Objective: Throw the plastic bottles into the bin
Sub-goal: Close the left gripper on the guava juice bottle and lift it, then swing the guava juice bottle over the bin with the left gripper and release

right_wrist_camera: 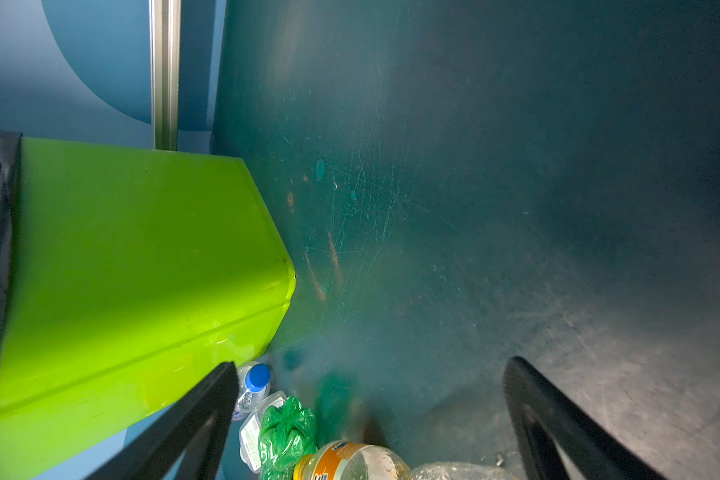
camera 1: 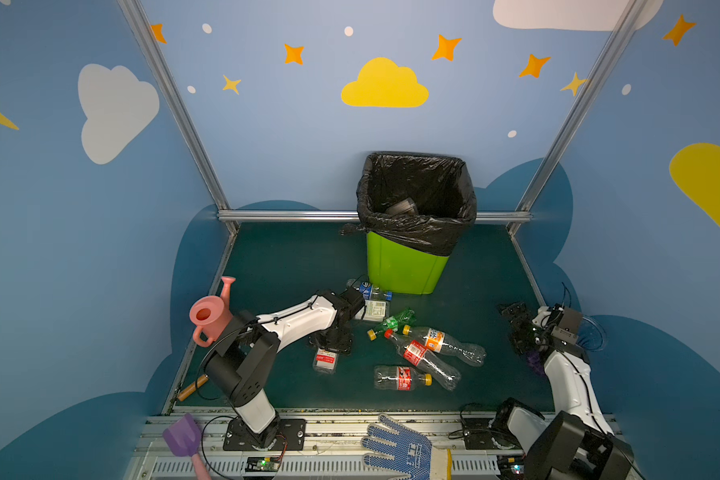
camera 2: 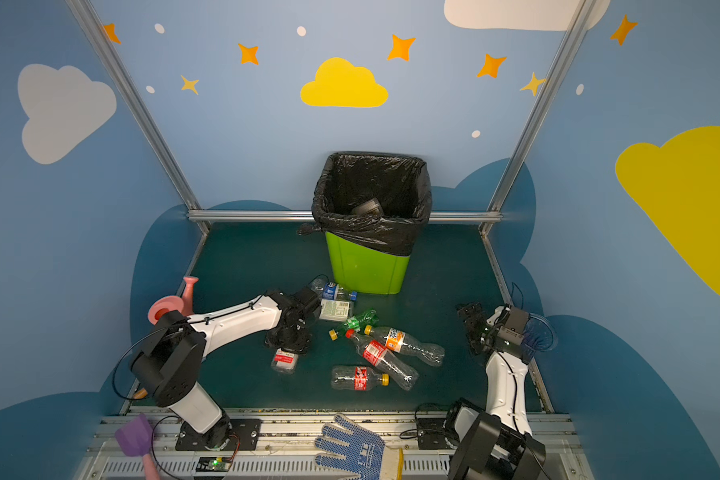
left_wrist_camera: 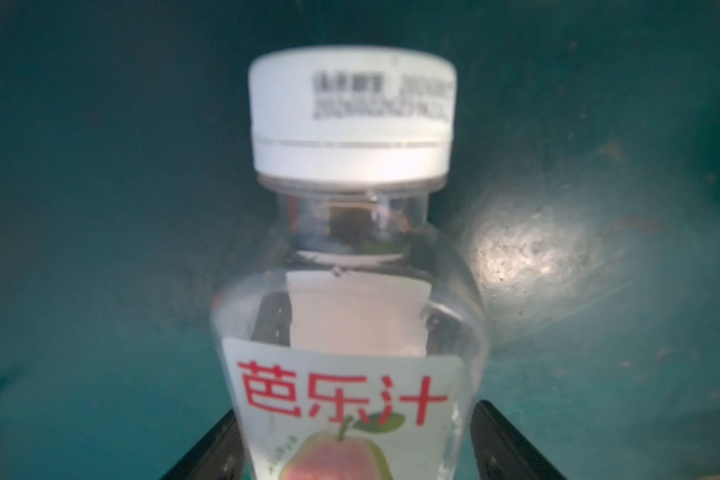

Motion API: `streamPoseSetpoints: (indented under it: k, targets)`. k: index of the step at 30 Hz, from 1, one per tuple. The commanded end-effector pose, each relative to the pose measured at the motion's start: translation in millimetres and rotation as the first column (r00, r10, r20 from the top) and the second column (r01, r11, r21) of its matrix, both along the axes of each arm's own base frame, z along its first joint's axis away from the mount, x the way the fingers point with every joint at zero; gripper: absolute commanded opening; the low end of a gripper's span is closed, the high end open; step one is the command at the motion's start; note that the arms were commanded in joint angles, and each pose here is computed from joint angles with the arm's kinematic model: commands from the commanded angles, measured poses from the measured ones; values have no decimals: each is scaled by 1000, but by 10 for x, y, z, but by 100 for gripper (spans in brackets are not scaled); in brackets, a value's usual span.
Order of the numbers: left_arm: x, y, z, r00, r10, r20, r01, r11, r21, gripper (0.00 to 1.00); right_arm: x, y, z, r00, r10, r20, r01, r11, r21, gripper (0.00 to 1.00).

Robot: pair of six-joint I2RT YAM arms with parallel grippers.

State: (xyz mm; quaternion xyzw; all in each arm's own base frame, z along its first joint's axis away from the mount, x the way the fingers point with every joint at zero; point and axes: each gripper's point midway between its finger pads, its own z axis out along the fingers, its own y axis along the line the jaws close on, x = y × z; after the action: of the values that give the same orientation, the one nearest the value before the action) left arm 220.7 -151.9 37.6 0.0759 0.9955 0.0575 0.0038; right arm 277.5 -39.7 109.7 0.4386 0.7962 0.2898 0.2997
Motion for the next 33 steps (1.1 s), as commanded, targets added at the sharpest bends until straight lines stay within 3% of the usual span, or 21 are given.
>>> streamPoseSetpoints:
  k: [1, 7, 11, 16, 23, 26, 29, 32, 33]
  targets:
    - [32, 8, -4, 1000, -7, -14, 7, 1000, 18, 87, 5, -10, -14, 1000, 5, 3, -5, 1000, -1, 98]
    - [35, 35, -78, 999, -2, -42, 4, 999, 45, 87, 4, -20, -30, 1000, 2, -1, -2, 1000, 2, 98]
    - [73, 21, -71, 999, 29, -28, -29, 1000, 8, 82, 5, -26, -44, 1000, 2, -4, -2, 1000, 3, 98]
    - [84, 4, -65, 999, 32, -36, -32, 999, -14, 64, 12, -23, -53, 1000, 5, -7, -5, 1000, 4, 98]
    - [102, 35, -31, 999, 35, -19, -35, 999, -20, 51, 12, -37, -47, 1000, -1, -6, 1, 1000, 8, 98]
    - [242, 73, 237, 995, 67, 80, -61, 996, -66, 48, 11, -35, -39, 1000, 0, -5, 0, 1000, 7, 98]
    - [487, 163, 761, 966, 142, 218, -105, 979, -173, 45, 21, -39, -18, 1000, -1, -1, 1, 1000, 7, 98]
    - [803, 339, 1644, 871, 245, 426, -114, 944, -311, 43, 44, -35, 23, 1000, 2, 12, -3, 1000, 11, 98]
    - [912, 418, 2030, 809, 278, 519, -93, 931, -353, 42, 61, -37, 50, 1000, 4, 20, -4, 1000, 12, 98]
